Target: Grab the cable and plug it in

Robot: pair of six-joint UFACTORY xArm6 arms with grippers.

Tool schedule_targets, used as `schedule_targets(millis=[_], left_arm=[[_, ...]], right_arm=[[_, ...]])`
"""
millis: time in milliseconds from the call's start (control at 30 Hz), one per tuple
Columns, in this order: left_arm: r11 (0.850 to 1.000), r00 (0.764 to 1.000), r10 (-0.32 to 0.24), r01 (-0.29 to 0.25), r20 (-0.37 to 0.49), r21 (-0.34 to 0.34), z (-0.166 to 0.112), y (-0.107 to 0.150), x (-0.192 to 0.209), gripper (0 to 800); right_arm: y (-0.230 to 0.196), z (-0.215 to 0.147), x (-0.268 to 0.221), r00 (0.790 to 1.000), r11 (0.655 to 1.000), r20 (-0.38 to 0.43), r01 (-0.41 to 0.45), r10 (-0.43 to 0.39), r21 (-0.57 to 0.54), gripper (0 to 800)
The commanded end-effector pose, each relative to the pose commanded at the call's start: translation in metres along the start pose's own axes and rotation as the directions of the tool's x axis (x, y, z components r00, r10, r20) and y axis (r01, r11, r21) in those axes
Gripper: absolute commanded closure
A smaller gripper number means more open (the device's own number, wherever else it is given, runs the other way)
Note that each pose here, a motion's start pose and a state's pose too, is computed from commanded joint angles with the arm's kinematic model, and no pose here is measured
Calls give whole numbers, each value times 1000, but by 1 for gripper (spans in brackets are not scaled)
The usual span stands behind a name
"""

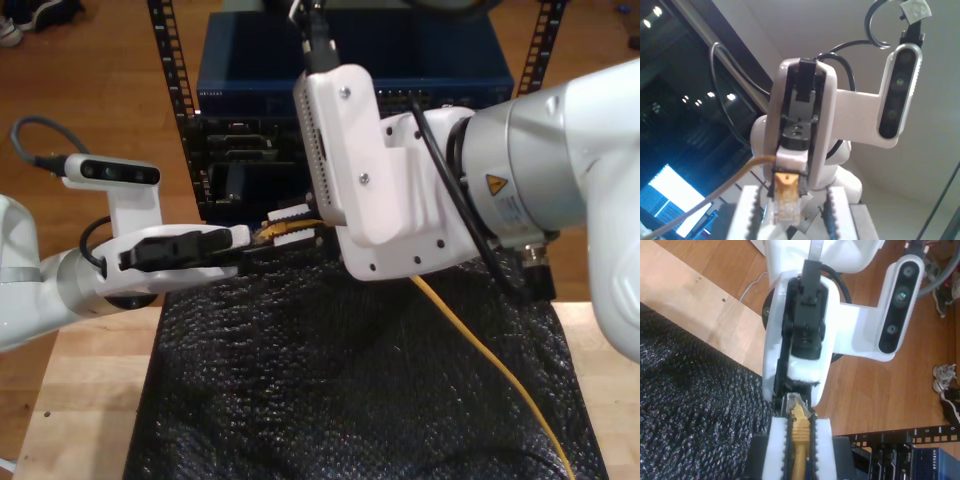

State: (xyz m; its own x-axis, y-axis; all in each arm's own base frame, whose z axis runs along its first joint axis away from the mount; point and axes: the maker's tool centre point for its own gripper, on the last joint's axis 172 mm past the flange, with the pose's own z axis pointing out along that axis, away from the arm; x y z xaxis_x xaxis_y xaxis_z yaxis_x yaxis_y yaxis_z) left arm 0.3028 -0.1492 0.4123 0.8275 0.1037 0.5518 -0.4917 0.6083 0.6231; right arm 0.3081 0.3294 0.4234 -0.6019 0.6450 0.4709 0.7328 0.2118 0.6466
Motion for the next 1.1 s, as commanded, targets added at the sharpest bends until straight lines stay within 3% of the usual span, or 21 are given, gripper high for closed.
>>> schedule_targets(millis=[67,200,333,533,767,967,1100], left_arm=[[1000,1000,-3,3,-1,1,0,-1,0,356],[1000,1000,-3,3,0,3,0,-1,0,279],[1000,1000,5,-5,-1,9,-1,-1,1,143],[1000,1000,11,-11,3,19,-1,-3,3,49],[999,1000,15,-15,6,48,-4,-8,5,11],[989,999,48,-49,11,140,-16,-23,15,10],[975,997,76,-78,18,209,-28,-31,25,10]], right_arm=[[0,-1,0,1000,1000,0,1,-1,-1,798],[0,0,0,1000,1000,-1,-1,1,0,798],[1,0,1,1000,1000,-1,-13,13,-2,798],[3,2,-1,999,999,1,-53,53,1,798],[19,6,-15,989,989,27,-146,146,-9,798],[45,-18,-67,955,956,88,-275,284,-98,798],[56,-27,-80,940,941,100,-313,326,-124,798]])
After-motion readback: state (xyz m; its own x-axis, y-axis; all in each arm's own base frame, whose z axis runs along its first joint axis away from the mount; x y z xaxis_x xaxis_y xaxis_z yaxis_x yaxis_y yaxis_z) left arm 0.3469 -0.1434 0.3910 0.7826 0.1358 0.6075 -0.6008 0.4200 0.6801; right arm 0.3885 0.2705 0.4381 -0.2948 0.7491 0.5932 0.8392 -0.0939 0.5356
